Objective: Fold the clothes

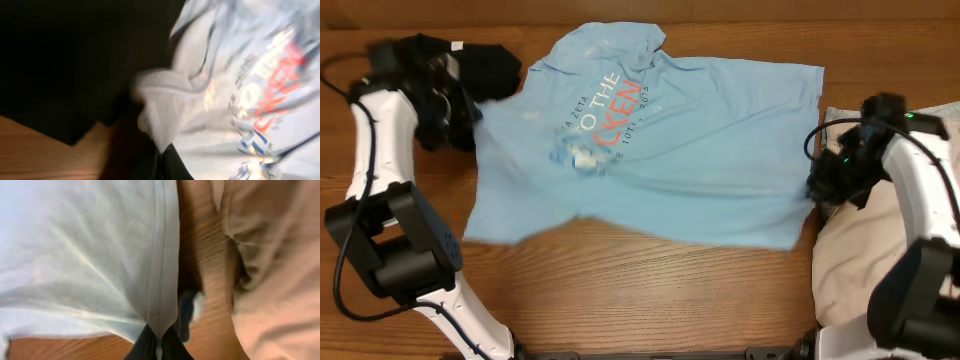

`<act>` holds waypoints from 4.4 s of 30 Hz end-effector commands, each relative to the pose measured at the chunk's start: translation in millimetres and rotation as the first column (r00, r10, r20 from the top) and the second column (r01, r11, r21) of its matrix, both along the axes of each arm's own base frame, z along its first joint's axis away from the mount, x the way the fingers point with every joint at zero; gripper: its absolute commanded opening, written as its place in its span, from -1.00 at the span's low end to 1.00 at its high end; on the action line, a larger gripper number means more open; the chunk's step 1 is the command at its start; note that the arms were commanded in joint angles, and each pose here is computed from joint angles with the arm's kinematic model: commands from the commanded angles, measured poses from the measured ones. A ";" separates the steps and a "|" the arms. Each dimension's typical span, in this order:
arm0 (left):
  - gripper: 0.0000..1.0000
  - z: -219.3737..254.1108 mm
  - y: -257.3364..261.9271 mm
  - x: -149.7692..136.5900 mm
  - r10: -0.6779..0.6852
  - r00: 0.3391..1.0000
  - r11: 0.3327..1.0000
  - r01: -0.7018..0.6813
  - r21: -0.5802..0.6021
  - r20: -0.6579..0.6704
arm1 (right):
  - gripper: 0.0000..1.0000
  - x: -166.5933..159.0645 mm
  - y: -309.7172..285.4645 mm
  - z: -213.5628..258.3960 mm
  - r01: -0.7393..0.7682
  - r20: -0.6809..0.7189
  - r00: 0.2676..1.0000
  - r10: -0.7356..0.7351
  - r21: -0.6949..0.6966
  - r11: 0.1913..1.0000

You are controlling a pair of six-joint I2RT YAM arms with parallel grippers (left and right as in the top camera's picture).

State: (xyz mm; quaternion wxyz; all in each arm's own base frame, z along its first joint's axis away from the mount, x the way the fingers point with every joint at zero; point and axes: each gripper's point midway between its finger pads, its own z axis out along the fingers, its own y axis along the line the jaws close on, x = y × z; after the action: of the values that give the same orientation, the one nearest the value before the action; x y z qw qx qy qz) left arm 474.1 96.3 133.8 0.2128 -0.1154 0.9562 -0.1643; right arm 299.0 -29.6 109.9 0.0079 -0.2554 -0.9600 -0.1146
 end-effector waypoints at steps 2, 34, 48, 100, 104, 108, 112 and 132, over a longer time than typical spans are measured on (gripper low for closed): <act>-0.92 64.9 14.1 15.4 0.008 0.992 1.000 -0.012 0.027 0.127 | -0.92 9.4 -18.4 58.4 0.014 0.141 0.990 0.002 -0.115 0.993; -0.92 451.6 20.6 -176.4 0.045 0.580 0.874 -0.418 0.249 0.813 | -0.92 -78.8 4.2 398.3 0.181 0.869 0.487 0.086 -0.197 0.964; -0.92 462.1 24.3 -266.0 0.164 0.545 0.722 -0.634 0.276 0.822 | -0.91 -152.8 20.5 420.6 0.300 0.939 0.342 -0.046 -0.063 0.952; 0.44 98.3 -73.8 -16.0 -0.176 0.973 0.953 0.205 0.221 -0.147 | 0.28 61.0 -8.1 114.2 -0.064 0.236 0.971 0.049 0.056 0.996; 0.43 58.9 -86.8 -29.9 -0.177 0.942 0.971 0.214 0.106 -0.285 | 0.29 36.0 12.7 92.4 -0.093 0.103 0.991 0.083 0.098 0.991; 0.40 2.7 -96.4 -48.6 -0.206 0.877 0.970 0.240 0.024 -0.433 | 0.17 21.2 28.8 54.1 -0.120 0.011 0.993 0.120 0.128 0.984; 0.13 -49.9 -113.3 -55.8 -0.268 0.842 0.959 0.279 -0.047 -0.468 | 0.09 16.6 34.0 21.7 -0.130 -0.014 0.991 0.133 0.136 0.982; -0.91 -188.0 -71.9 -83.5 -0.008 0.852 0.949 0.171 0.264 -0.523 | 0.09 20.8 32.7 9.2 -0.109 -0.004 0.994 0.110 0.127 0.986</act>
State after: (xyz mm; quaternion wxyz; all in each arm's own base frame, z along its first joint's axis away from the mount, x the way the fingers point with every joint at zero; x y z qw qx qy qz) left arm 446.5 -28.7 -1.9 0.0548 -0.0087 0.9909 -0.1222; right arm 320.0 3.7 116.0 0.0406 -0.2012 -0.9630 -0.1746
